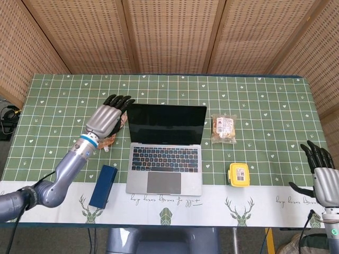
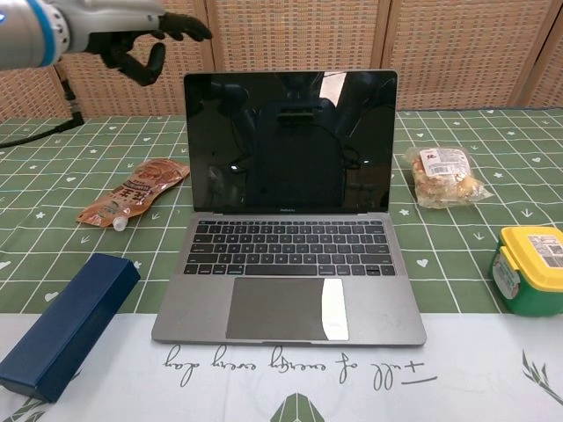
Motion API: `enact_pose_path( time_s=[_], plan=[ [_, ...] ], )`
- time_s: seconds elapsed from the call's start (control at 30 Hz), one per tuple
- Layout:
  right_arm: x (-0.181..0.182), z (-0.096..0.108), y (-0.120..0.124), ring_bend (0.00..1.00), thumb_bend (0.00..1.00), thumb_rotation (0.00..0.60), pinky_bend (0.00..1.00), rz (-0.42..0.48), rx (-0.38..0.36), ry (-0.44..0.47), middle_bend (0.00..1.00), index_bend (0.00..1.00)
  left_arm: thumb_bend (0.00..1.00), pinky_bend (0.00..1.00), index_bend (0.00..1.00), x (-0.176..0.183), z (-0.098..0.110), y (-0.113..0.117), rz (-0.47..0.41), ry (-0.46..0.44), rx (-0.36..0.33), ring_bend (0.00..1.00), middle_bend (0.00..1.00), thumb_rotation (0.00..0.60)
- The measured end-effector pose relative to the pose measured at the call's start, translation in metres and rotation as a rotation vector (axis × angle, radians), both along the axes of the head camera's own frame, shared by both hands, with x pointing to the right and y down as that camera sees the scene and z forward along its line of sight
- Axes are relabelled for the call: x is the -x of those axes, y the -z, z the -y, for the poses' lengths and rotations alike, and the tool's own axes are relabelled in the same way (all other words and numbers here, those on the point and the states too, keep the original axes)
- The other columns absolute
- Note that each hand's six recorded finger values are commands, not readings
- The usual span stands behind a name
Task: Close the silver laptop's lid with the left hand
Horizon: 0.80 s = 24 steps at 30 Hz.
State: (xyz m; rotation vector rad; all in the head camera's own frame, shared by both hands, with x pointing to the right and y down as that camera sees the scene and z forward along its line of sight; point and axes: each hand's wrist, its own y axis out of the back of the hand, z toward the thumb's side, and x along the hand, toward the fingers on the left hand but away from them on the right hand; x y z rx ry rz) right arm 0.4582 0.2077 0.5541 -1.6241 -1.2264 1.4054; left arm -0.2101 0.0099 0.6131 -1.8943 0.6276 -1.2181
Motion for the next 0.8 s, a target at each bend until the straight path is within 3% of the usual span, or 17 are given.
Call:
enact_pose_path(
  time_s=[0.37, 0.63, 0.8],
  plan=[
    [-0.01, 0.003, -0.003, 0.0, 0.1, 0.6, 0.0, 0.001, 0.013, -0.032, 0.0, 0.0, 1.0, 0.05, 0.02, -0.075, 0.043, -0.01, -0.004, -0.07, 0.067, 0.0, 0.0, 0.6],
    [-0.017, 0.006, 0.0, 0.0, 0.1, 0.6, 0.0, 0.007, 0.004, -0.054, 0.0, 0.0, 1.0, 0.13, 0.09, -0.108, 0.051, -0.027, 0.02, -0.061, 0.137, 0.0, 0.0, 0.6],
    [-0.02, 0.006, 0.001, 0.0, 0.1, 0.6, 0.0, 0.011, 0.003, -0.06, 0.0, 0.0, 1.0, 0.2, 0.19, -0.122, 0.05, -0.034, 0.046, -0.068, 0.157, 0.09, 0.08, 0.6]
  ],
)
